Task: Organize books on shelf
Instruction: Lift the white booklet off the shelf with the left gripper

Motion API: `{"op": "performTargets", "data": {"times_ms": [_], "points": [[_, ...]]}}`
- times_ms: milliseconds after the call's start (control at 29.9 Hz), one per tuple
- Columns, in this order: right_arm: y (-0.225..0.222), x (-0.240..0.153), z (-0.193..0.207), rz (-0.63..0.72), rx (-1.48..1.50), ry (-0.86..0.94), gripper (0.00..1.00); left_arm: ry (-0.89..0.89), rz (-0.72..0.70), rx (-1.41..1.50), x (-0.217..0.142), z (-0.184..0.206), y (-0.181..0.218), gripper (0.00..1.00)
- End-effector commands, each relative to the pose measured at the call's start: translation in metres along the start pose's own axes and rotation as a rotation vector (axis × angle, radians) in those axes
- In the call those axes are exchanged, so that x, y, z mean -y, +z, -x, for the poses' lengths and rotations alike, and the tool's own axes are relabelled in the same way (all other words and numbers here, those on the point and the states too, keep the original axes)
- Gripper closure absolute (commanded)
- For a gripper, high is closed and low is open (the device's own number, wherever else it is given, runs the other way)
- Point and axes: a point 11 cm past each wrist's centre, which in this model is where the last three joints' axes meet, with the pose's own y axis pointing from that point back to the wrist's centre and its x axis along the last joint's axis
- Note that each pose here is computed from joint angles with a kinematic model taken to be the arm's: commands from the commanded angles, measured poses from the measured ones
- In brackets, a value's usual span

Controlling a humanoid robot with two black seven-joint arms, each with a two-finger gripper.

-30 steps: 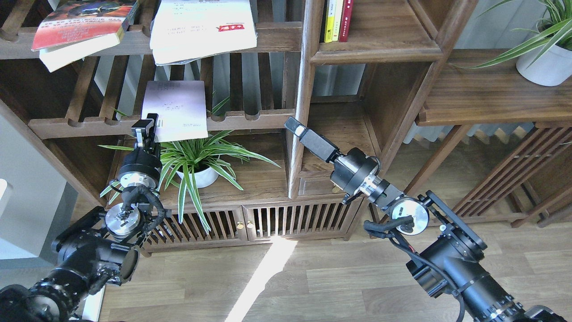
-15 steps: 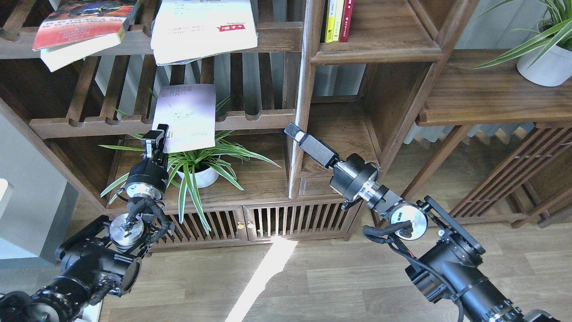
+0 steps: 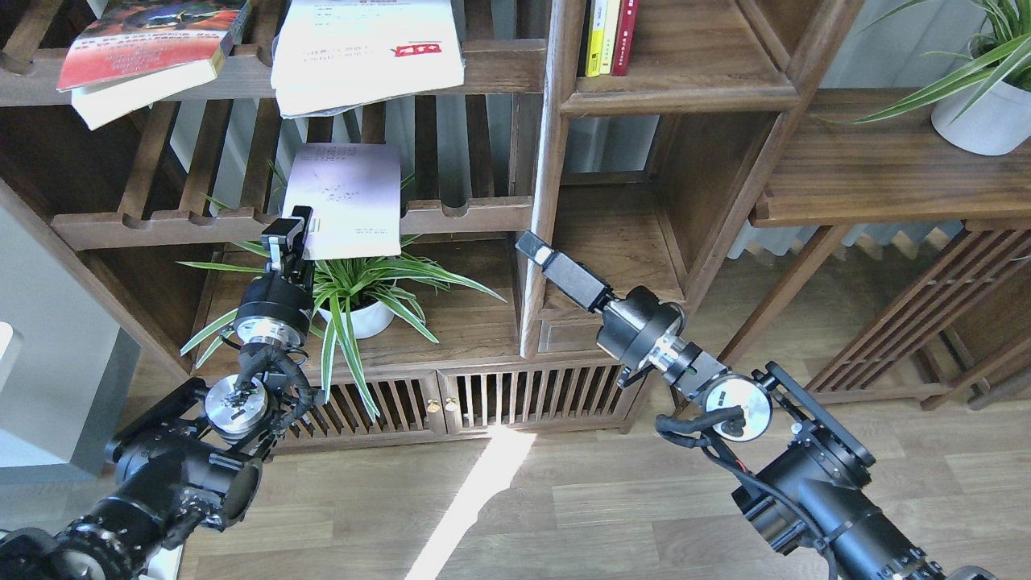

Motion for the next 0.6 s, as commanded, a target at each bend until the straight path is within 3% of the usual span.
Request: {"op": "performTargets", "data": {"times_ms": [0, 267, 568], "points": [[0.003, -0.001, 0.0, 0.005, 0.003, -0.003, 0.0, -0.021, -0.025, -0.02, -0.004, 0.005, -0.01, 0.98], [0.007, -0.003, 0.0, 0.014, 0.007, -0.027, 0.0, -0.028, -0.072, 0.051, -0.018, 0.0, -0.008, 0.98], [0.01, -0.005, -0.003, 0.018, 0.009, -0.03, 0.0, -0.128, -0.091, 0.083, -0.031, 0.031, 0.011, 0.98]]}}
